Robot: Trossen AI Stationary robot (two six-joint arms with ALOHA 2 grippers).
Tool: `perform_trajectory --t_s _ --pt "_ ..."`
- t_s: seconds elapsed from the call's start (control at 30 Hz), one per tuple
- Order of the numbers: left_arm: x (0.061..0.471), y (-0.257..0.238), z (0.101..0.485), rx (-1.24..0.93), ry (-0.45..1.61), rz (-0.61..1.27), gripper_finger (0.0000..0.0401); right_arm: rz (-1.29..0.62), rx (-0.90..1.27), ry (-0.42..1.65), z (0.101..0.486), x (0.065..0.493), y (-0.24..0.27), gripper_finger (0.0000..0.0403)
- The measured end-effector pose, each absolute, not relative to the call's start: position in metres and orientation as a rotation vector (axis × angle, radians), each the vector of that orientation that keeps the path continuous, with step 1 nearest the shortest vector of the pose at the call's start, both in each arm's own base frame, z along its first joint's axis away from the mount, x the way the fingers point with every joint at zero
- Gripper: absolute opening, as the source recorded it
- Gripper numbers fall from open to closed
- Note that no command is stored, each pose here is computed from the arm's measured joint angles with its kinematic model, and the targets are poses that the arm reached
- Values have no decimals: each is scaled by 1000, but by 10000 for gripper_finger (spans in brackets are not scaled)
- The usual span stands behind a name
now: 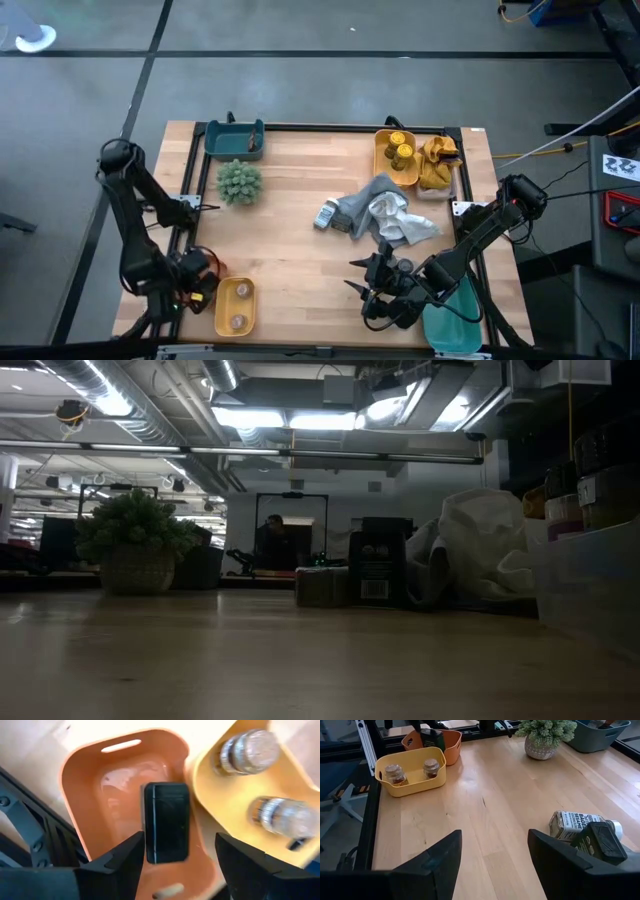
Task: Sort spices by type
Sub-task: Put the black seasoning can into the orange bin
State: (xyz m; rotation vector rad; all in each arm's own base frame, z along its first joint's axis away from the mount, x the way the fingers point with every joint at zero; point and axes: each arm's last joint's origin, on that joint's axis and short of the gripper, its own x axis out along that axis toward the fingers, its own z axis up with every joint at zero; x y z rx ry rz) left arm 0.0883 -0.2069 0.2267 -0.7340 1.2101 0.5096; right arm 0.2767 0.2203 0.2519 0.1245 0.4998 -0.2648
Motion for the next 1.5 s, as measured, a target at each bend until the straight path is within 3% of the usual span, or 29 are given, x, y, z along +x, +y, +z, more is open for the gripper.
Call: perform_trajectory --t_s 0.23,0.63,0.93,1.5 --pt "85 -190 252 -839 1095 421 226 -259 126 504 252 277 220 227" --pt "96 -172 271 -847 605 394 226 -259 125 505 252 277 220 227" --pt "116 -160 272 -728 567 448 226 -383 128 467 252 293 196 227" --pt "138 -155 276 -519 565 381 226 -396 203 608 249 334 123 227"
